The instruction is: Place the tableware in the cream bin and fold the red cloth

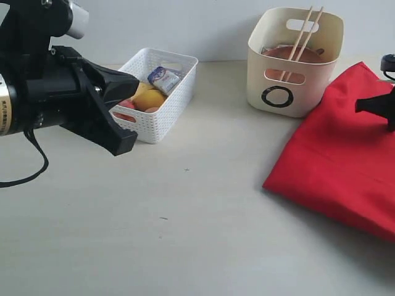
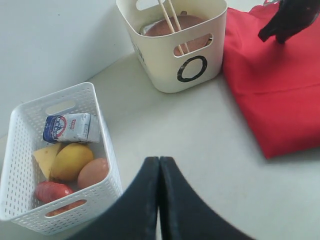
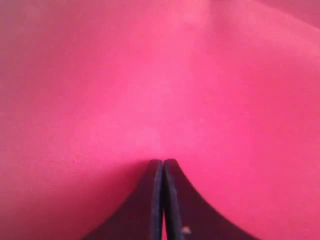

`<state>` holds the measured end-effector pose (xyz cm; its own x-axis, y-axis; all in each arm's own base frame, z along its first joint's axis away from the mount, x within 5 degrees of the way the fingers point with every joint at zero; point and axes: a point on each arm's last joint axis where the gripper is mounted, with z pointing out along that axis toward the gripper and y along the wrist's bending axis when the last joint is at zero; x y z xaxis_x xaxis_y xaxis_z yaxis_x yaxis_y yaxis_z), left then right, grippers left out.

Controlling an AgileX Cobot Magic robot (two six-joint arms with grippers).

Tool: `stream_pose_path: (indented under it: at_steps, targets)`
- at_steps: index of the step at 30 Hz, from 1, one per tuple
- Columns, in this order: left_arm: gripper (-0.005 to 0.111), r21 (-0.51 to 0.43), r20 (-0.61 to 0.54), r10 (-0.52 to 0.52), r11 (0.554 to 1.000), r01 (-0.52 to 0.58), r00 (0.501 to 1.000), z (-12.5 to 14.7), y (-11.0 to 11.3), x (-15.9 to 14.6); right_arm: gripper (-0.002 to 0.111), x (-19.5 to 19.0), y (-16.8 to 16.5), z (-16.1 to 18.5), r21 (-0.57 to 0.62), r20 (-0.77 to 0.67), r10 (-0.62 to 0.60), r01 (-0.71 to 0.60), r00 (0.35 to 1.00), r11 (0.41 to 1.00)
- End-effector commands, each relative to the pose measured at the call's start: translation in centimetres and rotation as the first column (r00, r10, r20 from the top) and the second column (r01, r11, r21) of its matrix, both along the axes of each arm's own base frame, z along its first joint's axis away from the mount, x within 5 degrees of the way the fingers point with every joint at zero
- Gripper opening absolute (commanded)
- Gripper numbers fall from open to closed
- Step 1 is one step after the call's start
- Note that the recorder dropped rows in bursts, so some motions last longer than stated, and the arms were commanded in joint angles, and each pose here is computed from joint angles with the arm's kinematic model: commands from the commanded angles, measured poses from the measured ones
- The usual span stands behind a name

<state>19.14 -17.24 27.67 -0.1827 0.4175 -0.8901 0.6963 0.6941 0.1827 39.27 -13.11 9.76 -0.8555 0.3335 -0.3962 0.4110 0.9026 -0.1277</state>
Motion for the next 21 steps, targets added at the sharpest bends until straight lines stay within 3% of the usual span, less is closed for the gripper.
stream_pose_path:
  at_steps: [1, 14, 21]
  targets:
    - [0.002, -0.005, -0.006, 0.008, 1.000, -0.009, 1.000, -0.1, 0.2, -0.1, 0.000, 0.7, 0.1, -3.8, 0.037, 0.017, 0.023, -0.024, 1.000, 0.999]
    - [0.002, -0.005, -0.009, 0.005, 1.000, -0.005, 1.000, -0.1, 0.1, -0.1, 0.000, 8.6, -1.5, -2.2, -0.071, 0.224, 0.152, -0.140, 0.963, 0.988]
    - [0.002, -0.012, -0.021, -0.016, 1.000, 0.015, 1.000, -0.2, 0.0, -0.3, 0.000, 12.8, 2.0, -1.9, -0.174, 0.261, 0.369, -0.332, 0.892, 0.927]
